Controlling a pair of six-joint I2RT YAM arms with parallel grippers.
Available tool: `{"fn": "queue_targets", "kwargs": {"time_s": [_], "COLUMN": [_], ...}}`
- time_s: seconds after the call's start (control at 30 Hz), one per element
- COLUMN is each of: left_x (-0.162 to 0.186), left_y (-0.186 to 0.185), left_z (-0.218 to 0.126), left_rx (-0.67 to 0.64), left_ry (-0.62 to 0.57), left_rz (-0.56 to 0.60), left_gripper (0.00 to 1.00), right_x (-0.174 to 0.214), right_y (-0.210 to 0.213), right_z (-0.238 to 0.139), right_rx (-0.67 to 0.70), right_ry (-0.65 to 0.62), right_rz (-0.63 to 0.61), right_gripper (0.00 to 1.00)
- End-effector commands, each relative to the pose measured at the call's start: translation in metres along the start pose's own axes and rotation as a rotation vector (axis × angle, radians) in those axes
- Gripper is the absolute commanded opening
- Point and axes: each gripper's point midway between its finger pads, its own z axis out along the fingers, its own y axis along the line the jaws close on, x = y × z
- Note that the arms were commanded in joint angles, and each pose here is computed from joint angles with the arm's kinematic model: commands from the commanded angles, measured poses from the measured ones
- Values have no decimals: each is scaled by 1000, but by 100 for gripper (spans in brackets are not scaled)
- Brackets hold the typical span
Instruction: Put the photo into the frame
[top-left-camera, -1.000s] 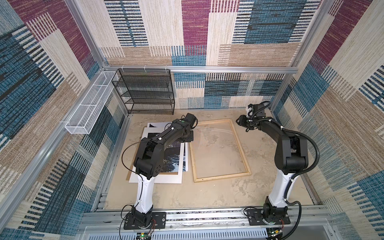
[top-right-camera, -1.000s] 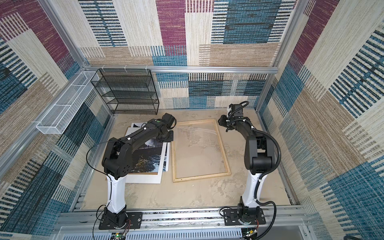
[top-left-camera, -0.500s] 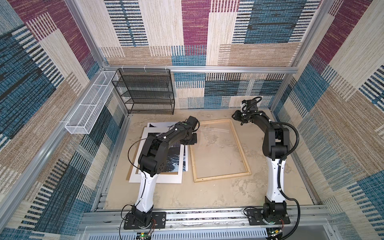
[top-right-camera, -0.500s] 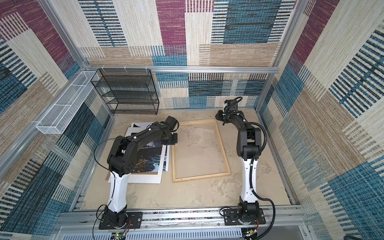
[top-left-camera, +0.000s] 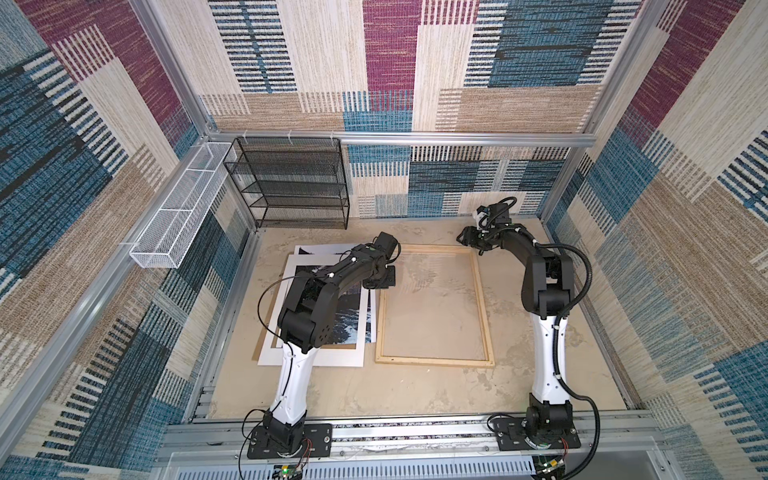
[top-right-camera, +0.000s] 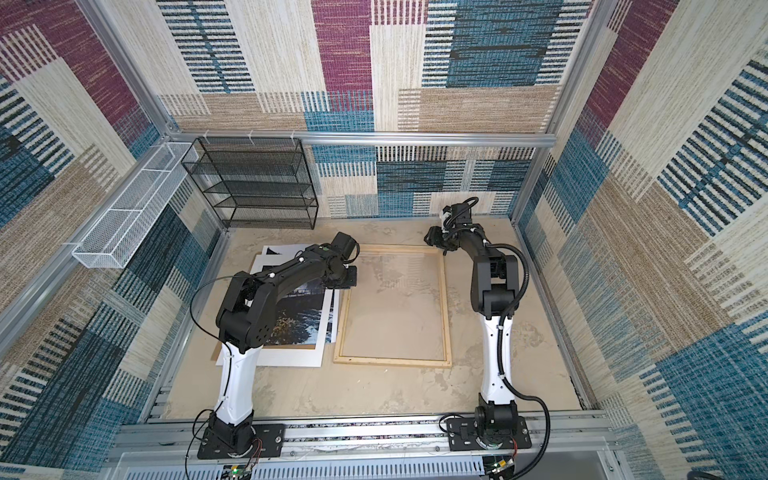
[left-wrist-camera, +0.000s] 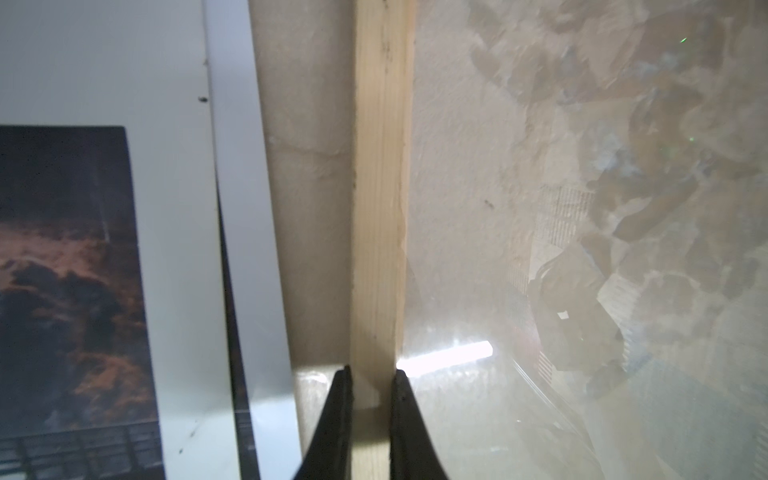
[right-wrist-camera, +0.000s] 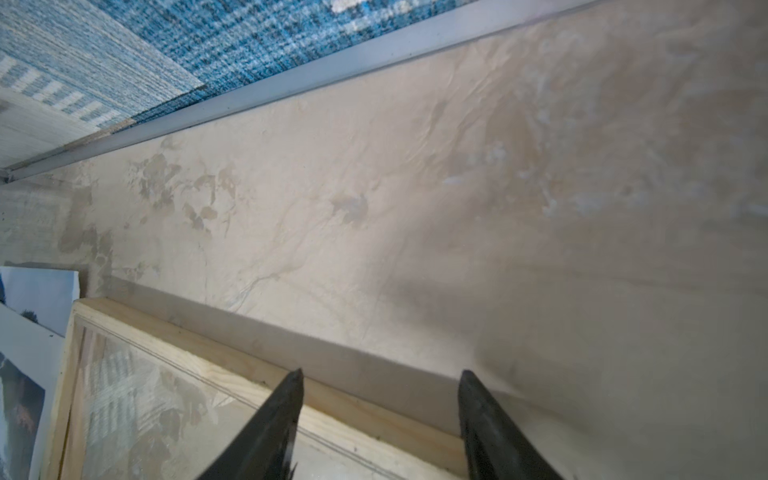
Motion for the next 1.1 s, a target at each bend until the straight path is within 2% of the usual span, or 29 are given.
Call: {"fn": "queue_targets", "kwargs": {"time_s": [0.0,0.23,0.4,0.53,0.67,0.9,0.93,1.0,1.07], "left_x": [9,5,3,4,6,11,11,11,10], "left_y": [-8,-24,-30,-39,-41,-35,-36,-40,-44], "left_z": [10,16,15,14,13,15,15,14,11], "left_rx": [62,224,294,365,386,357,360,369,372], "left_ry": [35,44,35,38,38,44,46,46,42], "left_rz": [-21,-98,-117,-124,-126,-137,-136,-129,-115], "left_gripper": [0,0,0,0,0,0,1,17,28], "right_x": [1,21,58,72,67,47,46,44,42], "right_y": [-3,-28,-20,-7,10,51,56,69,78], "right_z": [-16,-55,-66,-67,-81,-129,-135,-148,-159], "right_rx": [46,74,-19,-132,-258,-406,-425,-477,-513], "right_ry": [-18,-40,1,22,-7,-74,-81,-94,-102], "right_rz": [-10,80,106,126,135,87,82,66,52], "right_gripper": [64,68,70,70,68,67,67,67,67]}}
